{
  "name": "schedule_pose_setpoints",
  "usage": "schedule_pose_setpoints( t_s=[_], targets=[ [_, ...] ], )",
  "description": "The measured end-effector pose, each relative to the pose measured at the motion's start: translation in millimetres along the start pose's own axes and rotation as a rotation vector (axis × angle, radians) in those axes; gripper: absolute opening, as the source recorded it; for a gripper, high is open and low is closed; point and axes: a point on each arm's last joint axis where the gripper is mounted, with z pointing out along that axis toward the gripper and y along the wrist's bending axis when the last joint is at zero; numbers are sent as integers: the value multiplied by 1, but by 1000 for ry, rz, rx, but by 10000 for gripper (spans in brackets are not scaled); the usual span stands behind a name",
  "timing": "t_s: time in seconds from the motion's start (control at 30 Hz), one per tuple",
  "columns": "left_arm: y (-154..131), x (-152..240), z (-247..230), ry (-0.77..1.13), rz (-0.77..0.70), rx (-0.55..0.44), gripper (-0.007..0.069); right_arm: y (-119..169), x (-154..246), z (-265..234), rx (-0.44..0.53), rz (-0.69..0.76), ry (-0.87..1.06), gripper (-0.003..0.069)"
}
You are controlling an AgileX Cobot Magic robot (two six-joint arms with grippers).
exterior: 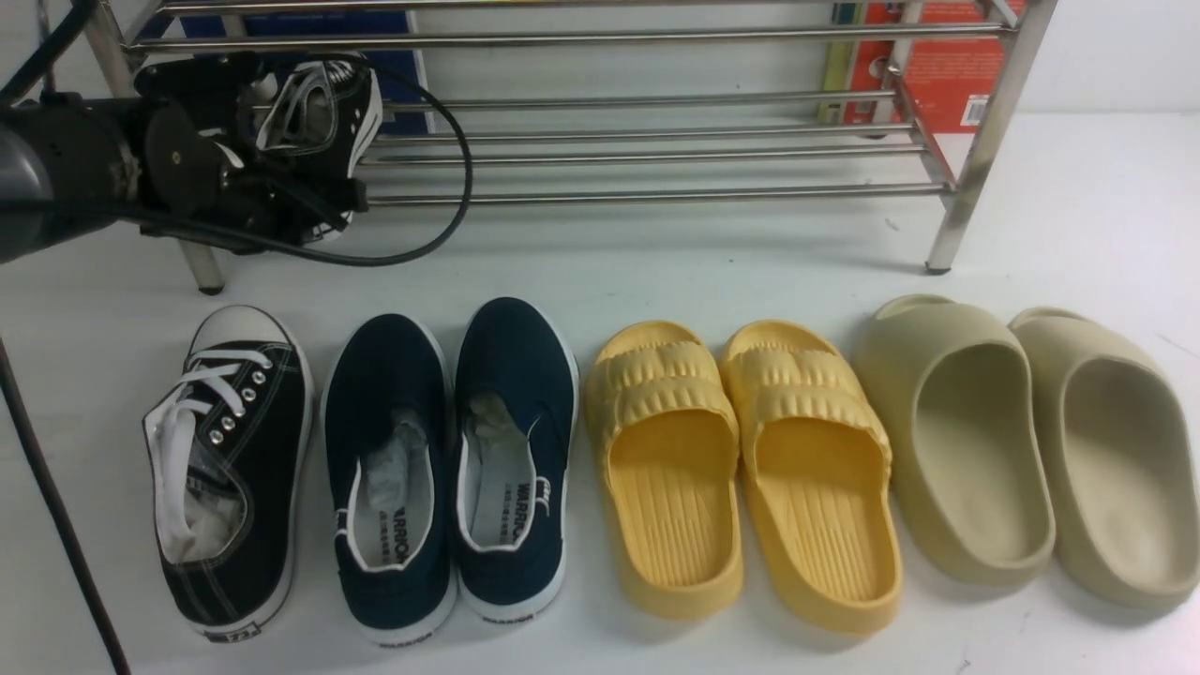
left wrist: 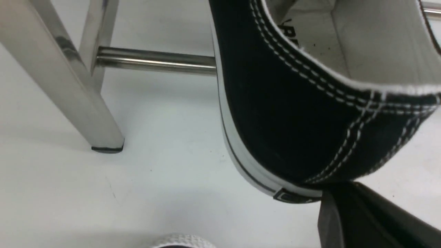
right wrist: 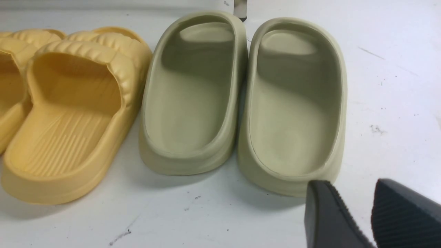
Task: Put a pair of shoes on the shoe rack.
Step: Use the left arm to put a shoe into the shoe rack, then use the left arm to grab the shoe closest to it
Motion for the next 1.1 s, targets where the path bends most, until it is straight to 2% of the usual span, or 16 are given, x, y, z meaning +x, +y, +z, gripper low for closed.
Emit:
schedule_pose_setpoints(
  t_s=[0.33, 0.63, 0.9, 1.03, 1.1],
  targets=[
    [0, -1, 1, -14, -1, 2, -13, 0, 0, 0, 0, 0, 0, 239],
    [-4, 0, -21, 85, -64, 18, -13, 0, 0, 0, 0, 0, 0, 239],
    [-10, -3, -94, 229, -69, 42, -13, 0, 0, 0, 0, 0, 0, 239],
    [-10, 9, -152, 224, -73, 56, -13, 0, 0, 0, 0, 0, 0, 239],
    [-7, 29, -183, 236, -93, 52, -13, 0, 0, 0, 0, 0, 0, 239]
  ],
)
